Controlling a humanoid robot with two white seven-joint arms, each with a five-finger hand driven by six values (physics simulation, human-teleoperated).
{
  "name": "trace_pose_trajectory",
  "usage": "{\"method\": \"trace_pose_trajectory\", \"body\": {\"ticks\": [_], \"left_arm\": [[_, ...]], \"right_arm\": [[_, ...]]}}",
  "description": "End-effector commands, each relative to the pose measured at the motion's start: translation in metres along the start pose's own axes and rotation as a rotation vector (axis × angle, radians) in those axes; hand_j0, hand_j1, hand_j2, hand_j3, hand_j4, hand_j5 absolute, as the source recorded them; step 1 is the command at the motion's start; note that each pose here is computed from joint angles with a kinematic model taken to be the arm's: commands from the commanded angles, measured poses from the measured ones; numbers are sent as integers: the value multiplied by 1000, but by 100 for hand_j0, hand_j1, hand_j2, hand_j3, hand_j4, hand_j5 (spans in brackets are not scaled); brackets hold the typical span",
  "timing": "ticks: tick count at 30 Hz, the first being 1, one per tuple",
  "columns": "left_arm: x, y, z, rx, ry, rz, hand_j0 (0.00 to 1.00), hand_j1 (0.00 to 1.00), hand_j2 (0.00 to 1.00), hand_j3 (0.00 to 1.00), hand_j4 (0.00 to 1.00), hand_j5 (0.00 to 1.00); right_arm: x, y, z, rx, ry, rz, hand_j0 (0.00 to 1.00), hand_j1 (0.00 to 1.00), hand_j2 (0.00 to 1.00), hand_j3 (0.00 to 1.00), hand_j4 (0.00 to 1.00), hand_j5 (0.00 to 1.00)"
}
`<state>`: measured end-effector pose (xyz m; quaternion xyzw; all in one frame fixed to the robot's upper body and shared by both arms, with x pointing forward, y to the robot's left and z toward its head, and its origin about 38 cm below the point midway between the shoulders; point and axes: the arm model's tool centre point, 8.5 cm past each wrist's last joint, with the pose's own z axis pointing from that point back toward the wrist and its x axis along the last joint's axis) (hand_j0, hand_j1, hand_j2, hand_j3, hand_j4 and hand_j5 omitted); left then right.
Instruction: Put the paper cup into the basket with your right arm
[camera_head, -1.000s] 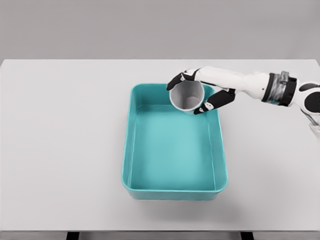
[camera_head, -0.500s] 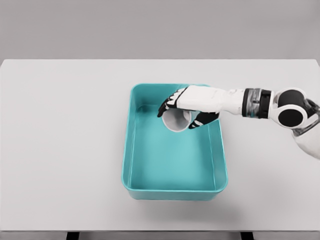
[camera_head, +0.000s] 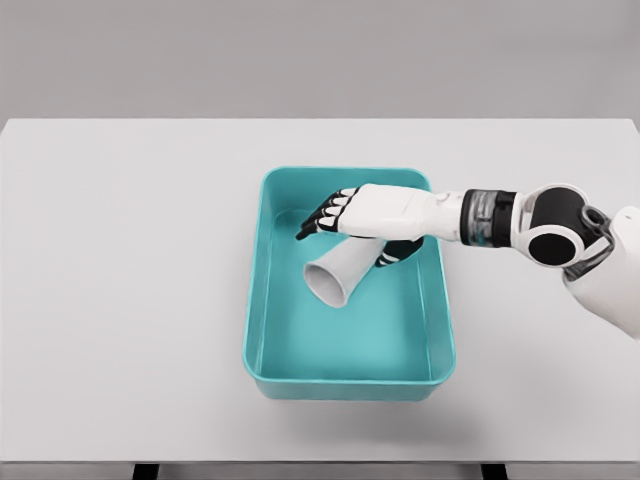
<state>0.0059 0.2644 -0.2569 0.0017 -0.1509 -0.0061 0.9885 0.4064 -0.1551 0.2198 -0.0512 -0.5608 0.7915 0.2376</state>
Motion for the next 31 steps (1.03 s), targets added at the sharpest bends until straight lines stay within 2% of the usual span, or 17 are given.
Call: {"method": "trace_pose_trajectory", "body": {"ticks": [1,3,4,5,6,7,9,10,13,16,17,20,22,31], "left_arm": [[0,0,0,0,1,1,100,100,100,100,100,100],[0,0,0,0,-1,1,100,100,100,100,100,100],[0,0,0,0,-1,1,100,100,100,100,100,100],[0,0,0,0,-1,1,100,100,100,100,100,100],[0,0,0,0,-1,1,100,100,100,100,100,100],[0,0,0,0,1,1,100,100,100,100,100,100],[0,0,0,0,-1,1,100,100,100,100,100,100],[0,0,0,0,1,1,100,100,100,100,100,100],[0,0,0,0,1,1,100,100,100,100,100,100],[0,0,0,0,1,1,100,100,100,100,100,100],[0,0,0,0,-1,1,100,100,100,100,100,100],[0,0,0,0,1,1,100,100,100,100,100,100],[0,0,0,0,-1,1,100,100,100,100,100,100],[0,0,0,0,-1,1,100,100,100,100,100,100]], "right_arm": [[0,-2,1,-7,-1,-2,100,100,100,100,100,100],[2,-10,5,-37,-18,-15,100,100,100,100,100,100],[-2,-27,20,-113,-35,-63,100,100,100,100,100,100],[-5,-37,31,-160,-43,-91,100,100,100,100,100,100],[-13,-59,62,-285,-83,-163,100,100,100,100,100,100],[-23,-68,92,-393,-117,-262,100,100,100,100,100,100],[-53,-67,148,-581,-99,-432,100,100,100,100,100,100],[-62,-62,163,-630,-77,-467,100,100,100,100,100,100],[-82,-30,209,-745,38,-537,100,100,100,100,100,100],[-97,1,222,-743,129,-601,100,100,100,100,100,100],[-104,17,222,-716,178,-623,100,100,100,100,100,100],[-112,34,219,-681,236,-636,100,100,100,100,100,100],[-115,39,218,-671,250,-646,100,100,100,100,100,100],[-117,39,220,-659,266,-641,100,100,100,100,100,100]]}}
